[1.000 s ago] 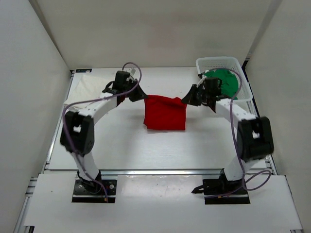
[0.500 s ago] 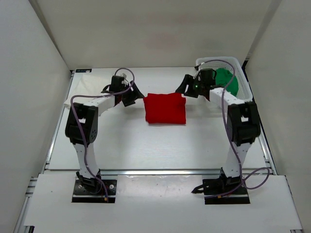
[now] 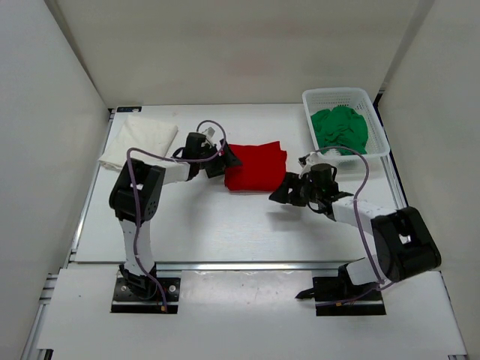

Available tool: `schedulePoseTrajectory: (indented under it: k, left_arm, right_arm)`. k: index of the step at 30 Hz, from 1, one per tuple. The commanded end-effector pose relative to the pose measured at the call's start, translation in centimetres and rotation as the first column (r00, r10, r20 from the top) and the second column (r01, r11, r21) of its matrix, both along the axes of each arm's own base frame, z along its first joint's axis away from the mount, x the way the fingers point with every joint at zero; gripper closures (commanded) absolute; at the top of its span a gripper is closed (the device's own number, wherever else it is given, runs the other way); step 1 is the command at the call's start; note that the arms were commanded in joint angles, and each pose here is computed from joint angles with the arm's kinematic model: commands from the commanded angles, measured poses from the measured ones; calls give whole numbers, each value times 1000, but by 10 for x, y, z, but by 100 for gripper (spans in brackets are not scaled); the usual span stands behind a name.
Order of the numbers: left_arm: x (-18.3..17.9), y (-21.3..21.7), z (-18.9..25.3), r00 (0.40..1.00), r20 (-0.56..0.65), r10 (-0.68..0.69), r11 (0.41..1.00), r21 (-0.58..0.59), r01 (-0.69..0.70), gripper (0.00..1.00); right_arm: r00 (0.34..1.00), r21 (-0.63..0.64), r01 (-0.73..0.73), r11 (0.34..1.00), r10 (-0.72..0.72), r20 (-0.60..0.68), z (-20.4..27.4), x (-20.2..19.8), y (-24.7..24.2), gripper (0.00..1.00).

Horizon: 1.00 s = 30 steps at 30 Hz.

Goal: Fold and stack the t-shirts
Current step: Put the neatly folded tshirt into the corner of the board with the left arm

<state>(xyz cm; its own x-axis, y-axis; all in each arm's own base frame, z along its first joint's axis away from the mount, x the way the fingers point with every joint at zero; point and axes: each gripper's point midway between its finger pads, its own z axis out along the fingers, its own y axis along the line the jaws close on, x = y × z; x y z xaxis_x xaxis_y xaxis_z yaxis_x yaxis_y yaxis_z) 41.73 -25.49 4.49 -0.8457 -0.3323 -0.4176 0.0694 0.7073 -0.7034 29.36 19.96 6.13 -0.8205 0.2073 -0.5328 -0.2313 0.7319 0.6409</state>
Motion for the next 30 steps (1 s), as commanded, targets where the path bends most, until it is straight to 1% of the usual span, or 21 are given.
schedulePoseTrajectory:
  k: [1,2,3,4,5,6,7,8,10,11,12,15,19,22,23,24,25,26,28,29,30]
  left_arm:
    - [-8,-15,-38,996,-83,-26,999,37,29,2]
    - [-7,-18,-47,995,-95,-31,999,35,34,4]
    - [-3,-24,-47,996,-83,-42,999,28,44,19]
    - [3,-30,-41,997,-68,-40,999,5,41,38]
    - [7,-30,-38,997,-70,-28,1000,-6,28,50]
    - [15,-32,-33,998,-55,-19,1000,-17,18,75]
    - [21,-38,-28,999,-42,-21,999,-26,20,89]
    - [29,-42,-18,999,-27,-18,999,-40,17,99]
    - [44,-52,-1,1000,2,-20,998,-52,20,100]
    - [59,-60,24,998,54,-30,996,-79,34,100]
    - [63,-59,23,999,45,-31,997,-70,34,100]
    - [99,-57,77,992,122,-26,991,-125,41,100]
    - [137,-11,149,974,217,63,985,-170,-25,100]
    - [159,76,177,949,238,205,971,-174,-166,100]
    - [157,92,196,936,267,229,964,-196,-180,100]
    - [161,127,187,927,235,294,947,-207,-248,100]
    - [163,169,201,899,249,361,922,-242,-303,100]
    - [159,184,206,883,271,384,912,-259,-317,100]
    - [151,255,198,825,252,506,855,-273,-441,100]
    - [141,270,188,801,235,551,826,-287,-485,98]
    - [128,296,163,774,178,607,785,-286,-550,88]
  right_arm:
    - [980,70,-6,998,-8,198,50,14,7,38]
    - [982,62,-9,998,-2,190,48,11,6,38]
    - [979,62,-4,998,-8,203,53,12,4,38]
    - [980,61,-1,998,-11,198,52,8,3,38]
    - [981,58,-10,998,-1,193,49,4,3,39]
    - [979,58,-2,998,-10,205,53,4,0,39]
    - [979,63,2,998,-15,205,54,2,-2,38]
    - [978,66,4,998,-17,206,53,0,-5,39]
    - [985,74,10,997,-22,169,43,-6,-10,40]
    - [985,75,11,997,-24,171,44,-7,-11,40]
    - [985,68,19,997,-31,167,41,-9,-12,40]
    - [988,82,20,996,-32,152,36,-14,-15,40]
    - [989,81,20,997,-31,142,33,-16,-20,40]
    - [990,82,12,997,-24,140,30,-16,-21,40]
    - [991,81,10,997,-21,133,27,-18,-21,40]
    - [991,85,0,996,-11,131,28,-18,-18,40]
    - [992,92,-8,996,-4,126,27,-19,-17,40]
    - [994,88,-8,996,-1,109,22,-22,-18,40]
    - [992,99,-33,995,21,121,24,-22,-12,40]
    - [994,101,-43,994,33,103,20,-25,-8,40]
    - [993,102,-68,992,57,105,19,-29,-2,40]
